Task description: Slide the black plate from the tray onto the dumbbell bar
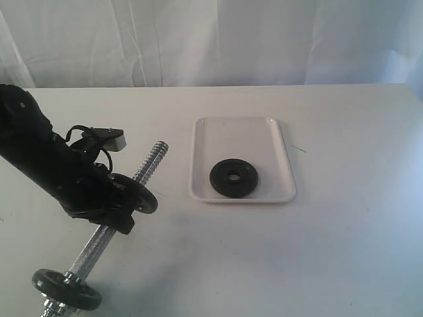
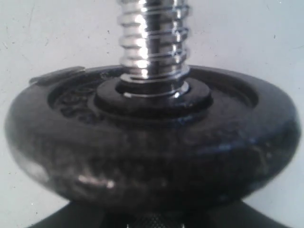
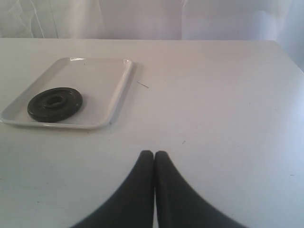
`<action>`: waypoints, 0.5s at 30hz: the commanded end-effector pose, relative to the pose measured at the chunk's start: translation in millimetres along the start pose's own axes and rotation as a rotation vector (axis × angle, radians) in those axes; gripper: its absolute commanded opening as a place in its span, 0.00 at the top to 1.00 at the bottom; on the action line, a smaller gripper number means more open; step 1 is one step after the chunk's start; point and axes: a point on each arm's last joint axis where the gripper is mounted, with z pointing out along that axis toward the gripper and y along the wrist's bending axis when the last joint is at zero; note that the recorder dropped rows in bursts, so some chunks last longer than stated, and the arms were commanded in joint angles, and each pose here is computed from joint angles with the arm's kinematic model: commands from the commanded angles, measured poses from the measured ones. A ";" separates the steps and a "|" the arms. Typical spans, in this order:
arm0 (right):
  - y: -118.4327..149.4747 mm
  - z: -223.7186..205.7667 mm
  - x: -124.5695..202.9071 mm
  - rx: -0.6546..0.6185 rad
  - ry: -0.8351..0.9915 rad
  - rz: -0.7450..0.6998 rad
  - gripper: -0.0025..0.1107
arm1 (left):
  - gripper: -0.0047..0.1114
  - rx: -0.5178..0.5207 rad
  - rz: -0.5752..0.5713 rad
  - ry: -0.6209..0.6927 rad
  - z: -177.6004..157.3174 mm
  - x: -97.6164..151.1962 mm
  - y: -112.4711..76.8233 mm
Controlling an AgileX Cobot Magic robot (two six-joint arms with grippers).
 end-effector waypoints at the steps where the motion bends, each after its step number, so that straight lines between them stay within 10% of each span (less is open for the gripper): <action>1: 0.0 -0.1 0.3 0.000 -0.006 0.001 0.98 | 0.96 0.041 0.047 -0.086 -20.4 -7.9 -12.4; 15: -2.5 -0.7 -8.8 0.033 -0.104 -0.119 0.98 | 0.96 0.047 0.165 -0.088 -24.8 -6.8 -15.4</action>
